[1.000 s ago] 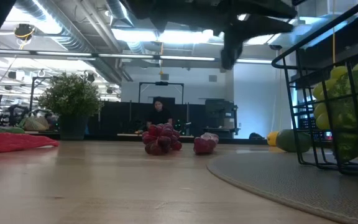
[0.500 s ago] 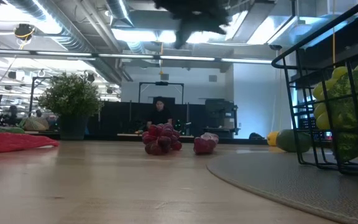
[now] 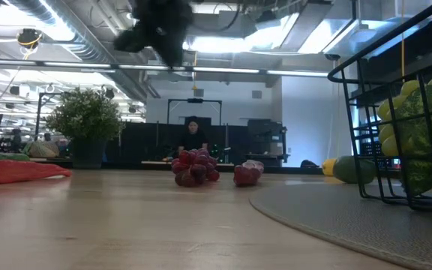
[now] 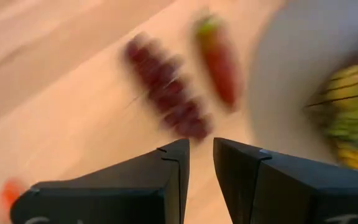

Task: Build produce basket
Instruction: Put the lime into the wire basket

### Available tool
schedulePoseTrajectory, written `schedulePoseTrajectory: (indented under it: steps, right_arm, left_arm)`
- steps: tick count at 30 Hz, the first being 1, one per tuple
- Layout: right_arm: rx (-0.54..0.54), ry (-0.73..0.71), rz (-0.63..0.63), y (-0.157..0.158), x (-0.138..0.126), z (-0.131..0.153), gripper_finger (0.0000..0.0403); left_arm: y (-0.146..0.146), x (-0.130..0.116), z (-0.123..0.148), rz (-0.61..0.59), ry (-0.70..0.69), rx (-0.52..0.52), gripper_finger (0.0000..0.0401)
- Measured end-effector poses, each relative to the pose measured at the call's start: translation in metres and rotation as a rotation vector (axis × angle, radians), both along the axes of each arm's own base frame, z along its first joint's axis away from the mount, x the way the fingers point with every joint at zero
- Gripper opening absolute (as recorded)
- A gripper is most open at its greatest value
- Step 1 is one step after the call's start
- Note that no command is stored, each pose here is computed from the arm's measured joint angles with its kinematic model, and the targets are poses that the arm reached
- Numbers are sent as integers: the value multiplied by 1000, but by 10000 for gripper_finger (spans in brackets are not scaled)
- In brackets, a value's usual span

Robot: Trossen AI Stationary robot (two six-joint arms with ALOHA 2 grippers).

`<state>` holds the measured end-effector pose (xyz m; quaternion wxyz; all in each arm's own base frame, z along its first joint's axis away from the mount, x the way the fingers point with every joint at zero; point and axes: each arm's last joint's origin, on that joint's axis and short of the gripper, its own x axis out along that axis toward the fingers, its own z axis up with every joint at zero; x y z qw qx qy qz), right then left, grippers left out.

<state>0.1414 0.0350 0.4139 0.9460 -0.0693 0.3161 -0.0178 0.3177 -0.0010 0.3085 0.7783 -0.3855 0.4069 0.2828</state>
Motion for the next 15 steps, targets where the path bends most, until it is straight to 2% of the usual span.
schedulePoseTrajectory:
  steps: [4,8,15]
  right_arm:
    - [-1,4,0,0,1,0,69]
    - [-2,6,0,1,2,-1,69]
    - [1,5,-2,1,2,-1,69]
  left_arm:
    - [-3,-18,-8,141,187,-64,60]
    - [-5,-33,-12,226,333,-80,60]
    - [-3,-47,-33,264,493,-167,60]
